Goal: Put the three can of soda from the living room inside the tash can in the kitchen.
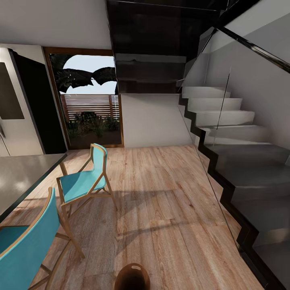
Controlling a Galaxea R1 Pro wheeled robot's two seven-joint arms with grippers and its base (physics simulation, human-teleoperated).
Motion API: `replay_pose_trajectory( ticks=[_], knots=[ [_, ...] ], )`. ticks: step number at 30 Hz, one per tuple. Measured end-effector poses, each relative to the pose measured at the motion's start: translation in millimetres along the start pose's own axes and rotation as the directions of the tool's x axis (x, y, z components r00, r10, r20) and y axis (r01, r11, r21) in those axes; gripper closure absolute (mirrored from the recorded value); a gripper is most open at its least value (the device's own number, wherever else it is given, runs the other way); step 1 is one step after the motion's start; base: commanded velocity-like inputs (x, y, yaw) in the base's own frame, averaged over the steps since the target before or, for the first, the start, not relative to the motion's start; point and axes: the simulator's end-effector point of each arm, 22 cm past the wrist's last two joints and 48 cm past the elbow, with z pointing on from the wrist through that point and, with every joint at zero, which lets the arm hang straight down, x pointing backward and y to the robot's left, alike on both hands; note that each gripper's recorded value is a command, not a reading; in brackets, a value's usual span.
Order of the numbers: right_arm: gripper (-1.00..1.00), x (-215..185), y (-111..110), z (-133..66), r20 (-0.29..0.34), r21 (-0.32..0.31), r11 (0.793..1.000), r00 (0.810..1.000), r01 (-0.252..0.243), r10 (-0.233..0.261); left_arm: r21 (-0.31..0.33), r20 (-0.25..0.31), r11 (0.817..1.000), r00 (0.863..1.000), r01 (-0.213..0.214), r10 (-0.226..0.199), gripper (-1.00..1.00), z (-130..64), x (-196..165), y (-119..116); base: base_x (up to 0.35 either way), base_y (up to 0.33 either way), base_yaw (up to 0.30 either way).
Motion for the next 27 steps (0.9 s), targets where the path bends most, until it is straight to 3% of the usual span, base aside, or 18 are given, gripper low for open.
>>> replay_pose_trajectory(
  ticks=[27],
  knots=[
    [-1.00,0.0,0.0,0.0,0.000,0.000,1.000,1.000,0.000,0.000,0.000,0.000,1.000,1.000,0.000,0.000,-1.00,0.0,0.0,0.0,0.000,0.000,0.000]
  ],
)
